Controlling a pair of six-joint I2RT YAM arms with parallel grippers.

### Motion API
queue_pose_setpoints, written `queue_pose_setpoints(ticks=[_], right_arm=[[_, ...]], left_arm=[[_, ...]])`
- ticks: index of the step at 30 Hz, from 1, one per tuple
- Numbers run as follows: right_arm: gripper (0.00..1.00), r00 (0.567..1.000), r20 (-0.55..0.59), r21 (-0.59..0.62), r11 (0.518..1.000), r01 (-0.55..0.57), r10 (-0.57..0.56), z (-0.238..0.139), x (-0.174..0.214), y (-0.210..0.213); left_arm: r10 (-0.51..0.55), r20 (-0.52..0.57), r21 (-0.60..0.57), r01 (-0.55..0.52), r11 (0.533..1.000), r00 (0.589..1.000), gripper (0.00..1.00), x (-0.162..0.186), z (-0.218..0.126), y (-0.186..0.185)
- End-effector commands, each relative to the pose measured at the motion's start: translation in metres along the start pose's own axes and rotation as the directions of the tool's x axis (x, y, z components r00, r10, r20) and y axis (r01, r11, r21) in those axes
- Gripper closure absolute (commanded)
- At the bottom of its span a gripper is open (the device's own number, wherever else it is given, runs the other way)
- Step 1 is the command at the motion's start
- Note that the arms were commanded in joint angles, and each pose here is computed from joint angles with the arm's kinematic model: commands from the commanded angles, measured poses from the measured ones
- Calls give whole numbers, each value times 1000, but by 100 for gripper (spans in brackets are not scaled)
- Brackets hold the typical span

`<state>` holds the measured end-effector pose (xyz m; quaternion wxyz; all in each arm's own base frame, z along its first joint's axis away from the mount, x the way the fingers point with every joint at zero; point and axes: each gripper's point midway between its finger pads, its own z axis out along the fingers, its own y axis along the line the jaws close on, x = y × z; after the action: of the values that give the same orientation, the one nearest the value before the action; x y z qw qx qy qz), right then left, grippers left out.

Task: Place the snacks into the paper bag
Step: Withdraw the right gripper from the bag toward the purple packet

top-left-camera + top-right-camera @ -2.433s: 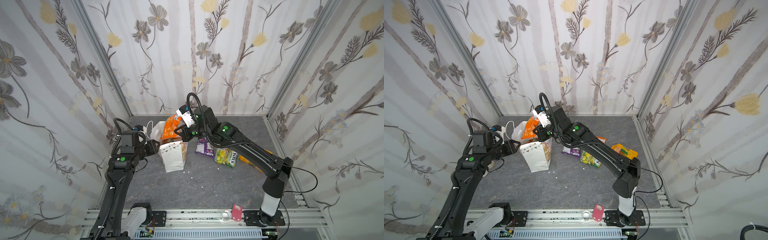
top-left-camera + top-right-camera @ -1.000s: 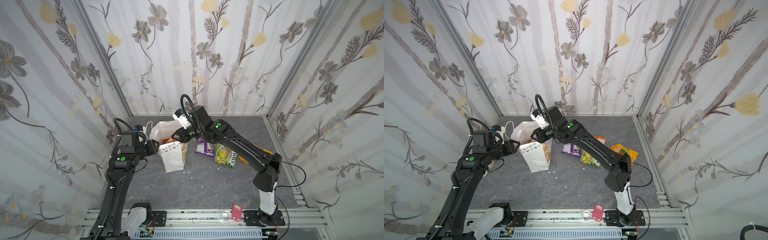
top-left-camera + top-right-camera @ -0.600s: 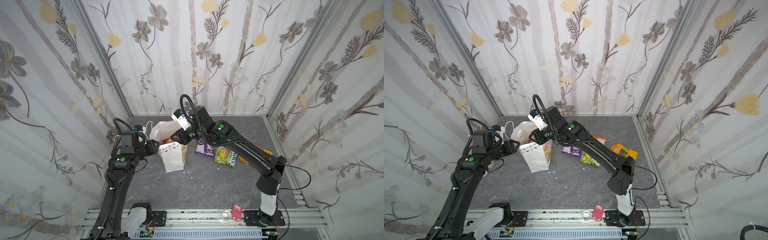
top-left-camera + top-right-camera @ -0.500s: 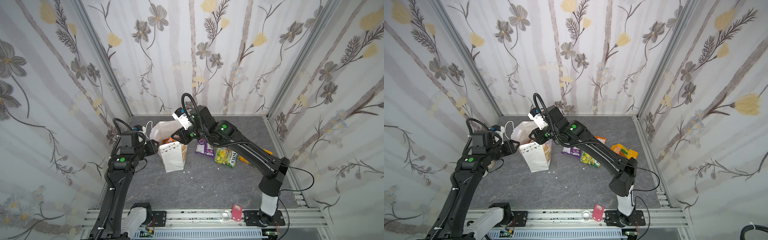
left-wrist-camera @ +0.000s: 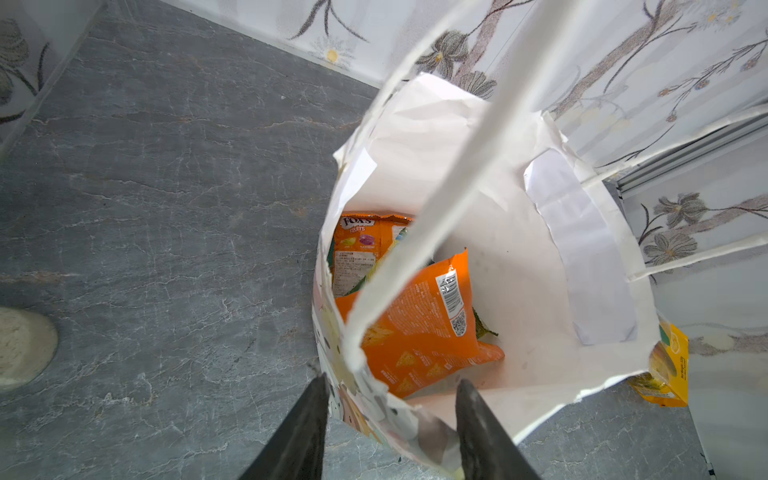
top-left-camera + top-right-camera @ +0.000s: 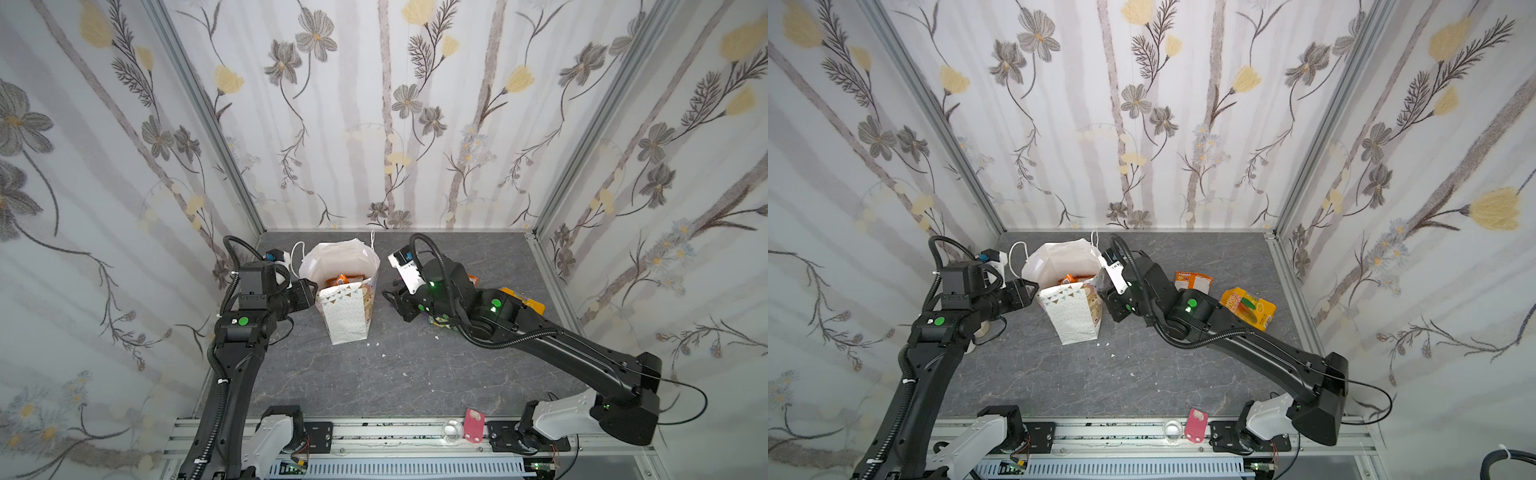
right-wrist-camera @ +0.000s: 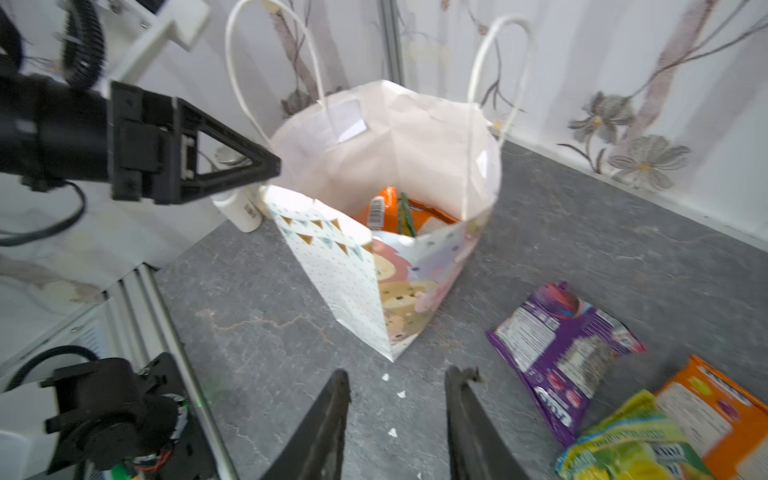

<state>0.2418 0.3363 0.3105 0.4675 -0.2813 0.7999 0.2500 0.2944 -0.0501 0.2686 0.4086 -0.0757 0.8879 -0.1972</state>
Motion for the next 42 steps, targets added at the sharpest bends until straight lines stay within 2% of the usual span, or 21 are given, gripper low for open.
queue_pose_setpoints(ticks=[1, 6, 11, 22, 28, 34, 42], right_arm=[[60, 997, 71, 138, 990, -40, 31, -6, 9, -29], [53, 997, -83, 225, 974, 21, -2, 3, 71, -51], [52, 984, -172, 229, 971, 74, -35, 19, 103, -55], [51, 934, -292, 233, 932, 277, -204, 65, 136, -61], [50, 911, -319, 218, 916, 338, -260, 84, 143, -63], [48, 893, -366, 173, 924, 342, -262, 107, 159, -68], [48, 898, -388, 140, 950, 280, -208, 131, 172, -81]], left_arm=[[9, 23, 5, -10, 1000, 1000, 50, -7, -2, -2], [-1, 18, 21, 1, 1000, 1000, 50, -8, 1, -5], [-7, 13, 24, 6, 1000, 1000, 50, -7, 1, -5], [-19, 18, 22, 18, 1000, 1000, 50, -10, -1, -6], [-25, 12, 12, 25, 1000, 1000, 50, -7, 0, -4], [-34, 11, 10, 34, 999, 999, 50, -6, 0, -3], [-35, 7, 4, 35, 999, 999, 50, -5, -1, -2]])
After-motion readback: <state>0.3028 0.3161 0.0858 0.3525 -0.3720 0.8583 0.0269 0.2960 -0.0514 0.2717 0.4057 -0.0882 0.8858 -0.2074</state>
